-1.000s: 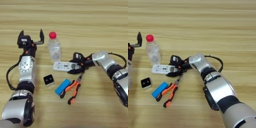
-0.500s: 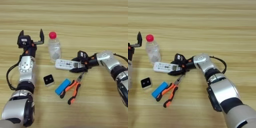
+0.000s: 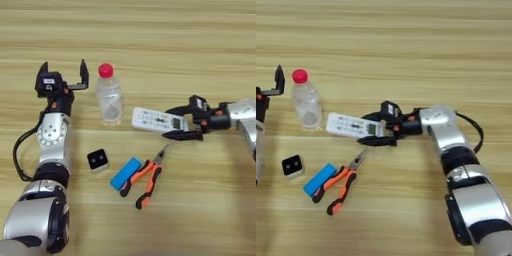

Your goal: Move the objects on the table

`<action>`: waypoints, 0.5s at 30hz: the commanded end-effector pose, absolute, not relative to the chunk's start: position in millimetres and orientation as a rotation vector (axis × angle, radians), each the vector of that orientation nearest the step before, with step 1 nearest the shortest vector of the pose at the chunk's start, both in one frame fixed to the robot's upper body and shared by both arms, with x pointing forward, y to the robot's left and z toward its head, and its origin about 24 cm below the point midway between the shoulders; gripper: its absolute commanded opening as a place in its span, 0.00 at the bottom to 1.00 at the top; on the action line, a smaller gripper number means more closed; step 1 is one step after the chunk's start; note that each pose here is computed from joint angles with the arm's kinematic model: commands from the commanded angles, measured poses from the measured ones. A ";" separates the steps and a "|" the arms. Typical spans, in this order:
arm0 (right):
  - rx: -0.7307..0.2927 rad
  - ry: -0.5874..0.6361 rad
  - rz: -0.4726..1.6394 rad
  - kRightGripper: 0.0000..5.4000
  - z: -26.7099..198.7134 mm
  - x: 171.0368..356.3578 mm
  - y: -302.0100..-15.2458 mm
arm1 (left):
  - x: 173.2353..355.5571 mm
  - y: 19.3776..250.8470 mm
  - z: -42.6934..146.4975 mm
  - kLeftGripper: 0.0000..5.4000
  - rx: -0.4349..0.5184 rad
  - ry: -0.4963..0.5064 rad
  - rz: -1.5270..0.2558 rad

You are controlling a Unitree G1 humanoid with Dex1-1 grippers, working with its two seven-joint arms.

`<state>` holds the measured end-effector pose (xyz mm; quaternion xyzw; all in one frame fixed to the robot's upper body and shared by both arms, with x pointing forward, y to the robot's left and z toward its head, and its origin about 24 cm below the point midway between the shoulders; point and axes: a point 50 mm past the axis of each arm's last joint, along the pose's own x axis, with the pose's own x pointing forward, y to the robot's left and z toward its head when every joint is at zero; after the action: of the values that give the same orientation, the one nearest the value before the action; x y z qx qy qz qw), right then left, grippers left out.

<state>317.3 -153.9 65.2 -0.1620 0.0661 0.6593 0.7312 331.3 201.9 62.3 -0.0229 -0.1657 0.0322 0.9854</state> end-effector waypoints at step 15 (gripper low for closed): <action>-0.403 0.181 1.250 0.54 54.6 295.3 -206.7 | 337.1 204.4 66.2 1.00 -0.031 -0.333 0.062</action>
<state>295.8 -197.4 55.1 -0.1771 0.0755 0.5922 0.7825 334.1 203.8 61.8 -0.0204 -0.1594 0.0328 0.9865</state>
